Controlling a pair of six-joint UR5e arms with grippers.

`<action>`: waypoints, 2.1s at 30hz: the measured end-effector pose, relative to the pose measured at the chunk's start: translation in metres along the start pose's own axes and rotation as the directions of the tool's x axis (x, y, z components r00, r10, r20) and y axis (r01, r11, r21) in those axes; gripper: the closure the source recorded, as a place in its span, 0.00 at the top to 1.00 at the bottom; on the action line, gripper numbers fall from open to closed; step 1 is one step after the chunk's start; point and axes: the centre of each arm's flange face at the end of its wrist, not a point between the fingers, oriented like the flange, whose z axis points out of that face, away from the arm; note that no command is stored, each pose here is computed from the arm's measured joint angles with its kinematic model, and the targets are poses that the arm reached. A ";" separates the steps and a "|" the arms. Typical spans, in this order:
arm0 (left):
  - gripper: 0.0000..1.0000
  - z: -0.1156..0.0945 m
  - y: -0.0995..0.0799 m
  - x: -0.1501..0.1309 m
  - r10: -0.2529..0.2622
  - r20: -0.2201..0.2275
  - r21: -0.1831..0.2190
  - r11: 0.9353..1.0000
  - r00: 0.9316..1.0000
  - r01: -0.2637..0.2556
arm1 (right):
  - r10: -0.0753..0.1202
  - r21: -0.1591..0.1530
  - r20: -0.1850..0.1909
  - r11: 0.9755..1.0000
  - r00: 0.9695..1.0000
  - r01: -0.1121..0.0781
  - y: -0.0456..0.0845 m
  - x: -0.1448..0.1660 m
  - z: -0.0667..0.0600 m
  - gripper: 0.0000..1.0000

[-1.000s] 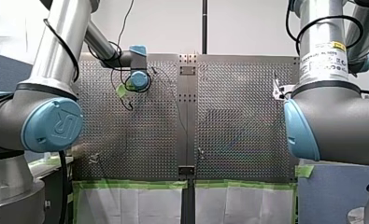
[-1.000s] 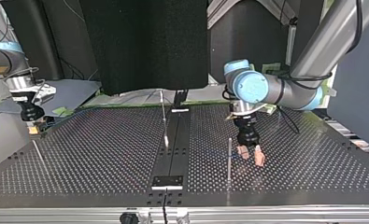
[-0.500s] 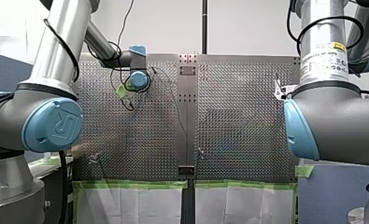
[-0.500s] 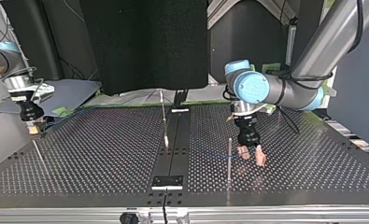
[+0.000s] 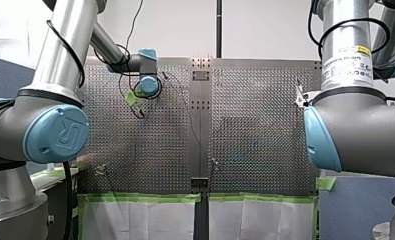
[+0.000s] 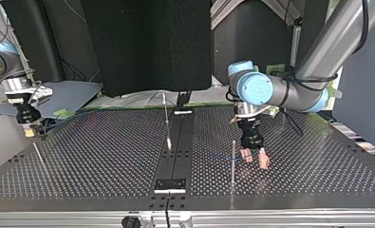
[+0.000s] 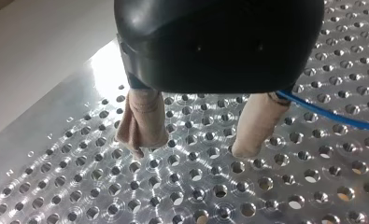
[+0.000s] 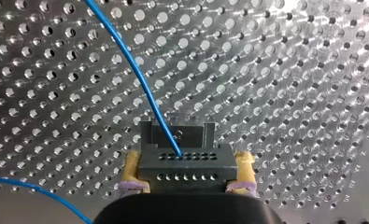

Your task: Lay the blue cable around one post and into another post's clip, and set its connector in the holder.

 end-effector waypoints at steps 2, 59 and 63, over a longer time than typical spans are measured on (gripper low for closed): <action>1.00 0.000 0.000 0.000 0.001 0.000 0.001 1.000 1.000 -0.001 | 0.001 -0.004 0.002 1.000 1.000 -0.001 0.001 -0.003 0.002 0.00; 1.00 0.003 0.000 -0.001 -0.002 -0.004 0.021 1.000 1.000 0.002 | 0.060 -0.055 0.000 0.997 0.998 -0.060 -0.016 -0.010 0.022 0.00; 1.00 0.003 0.000 -0.001 -0.003 -0.004 0.022 1.000 1.000 0.003 | 0.076 -0.066 -0.010 0.995 0.997 -0.077 -0.015 -0.009 0.023 0.00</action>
